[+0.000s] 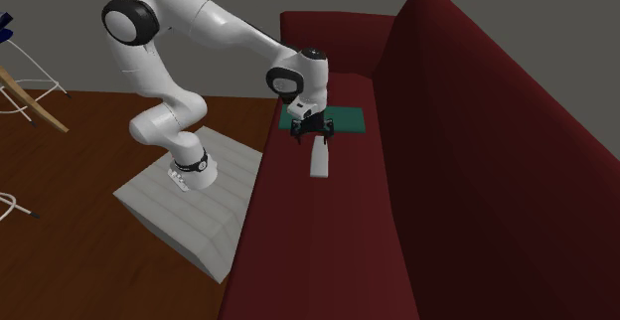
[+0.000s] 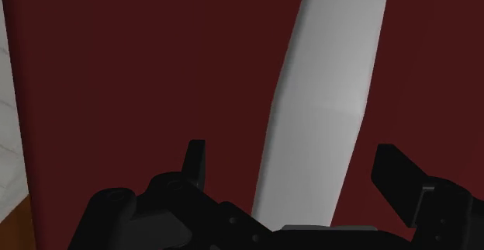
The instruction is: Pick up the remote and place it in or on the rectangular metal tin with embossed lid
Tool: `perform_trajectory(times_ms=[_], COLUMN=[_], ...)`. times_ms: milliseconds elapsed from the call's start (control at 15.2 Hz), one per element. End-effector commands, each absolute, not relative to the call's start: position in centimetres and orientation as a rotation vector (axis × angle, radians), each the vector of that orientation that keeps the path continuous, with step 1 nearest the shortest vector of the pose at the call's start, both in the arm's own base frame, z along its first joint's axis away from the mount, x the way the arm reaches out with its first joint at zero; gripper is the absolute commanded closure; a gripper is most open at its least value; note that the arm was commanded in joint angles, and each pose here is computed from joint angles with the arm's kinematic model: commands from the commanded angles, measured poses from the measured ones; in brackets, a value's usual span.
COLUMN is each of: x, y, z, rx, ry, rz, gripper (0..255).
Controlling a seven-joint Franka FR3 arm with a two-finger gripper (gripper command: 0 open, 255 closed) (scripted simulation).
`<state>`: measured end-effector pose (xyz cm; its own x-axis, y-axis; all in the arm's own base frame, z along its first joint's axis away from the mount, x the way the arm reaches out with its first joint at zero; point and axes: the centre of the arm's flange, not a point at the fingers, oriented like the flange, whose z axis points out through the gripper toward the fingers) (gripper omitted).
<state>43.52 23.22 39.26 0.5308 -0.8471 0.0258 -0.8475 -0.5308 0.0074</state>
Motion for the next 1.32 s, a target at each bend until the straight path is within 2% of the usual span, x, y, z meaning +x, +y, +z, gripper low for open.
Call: perform_trajectory(times_ms=[0, 594, 1056, 1122, 1254], x=[45.7, 46.1, 46.1, 46.1, 46.1], y=[24.7, 24.9, 24.9, 24.9, 24.9], z=[37.2, 32.7, 32.7, 32.7, 32.8], rx=[2.679, 2.664, 2.664, 2.664, 2.664], ry=[-1.611, -1.635, -1.635, -1.635, -1.635], rz=[0.015, 0.012, 0.012, 0.012, 0.012], gripper=[0, 0, 0, 255, 255])
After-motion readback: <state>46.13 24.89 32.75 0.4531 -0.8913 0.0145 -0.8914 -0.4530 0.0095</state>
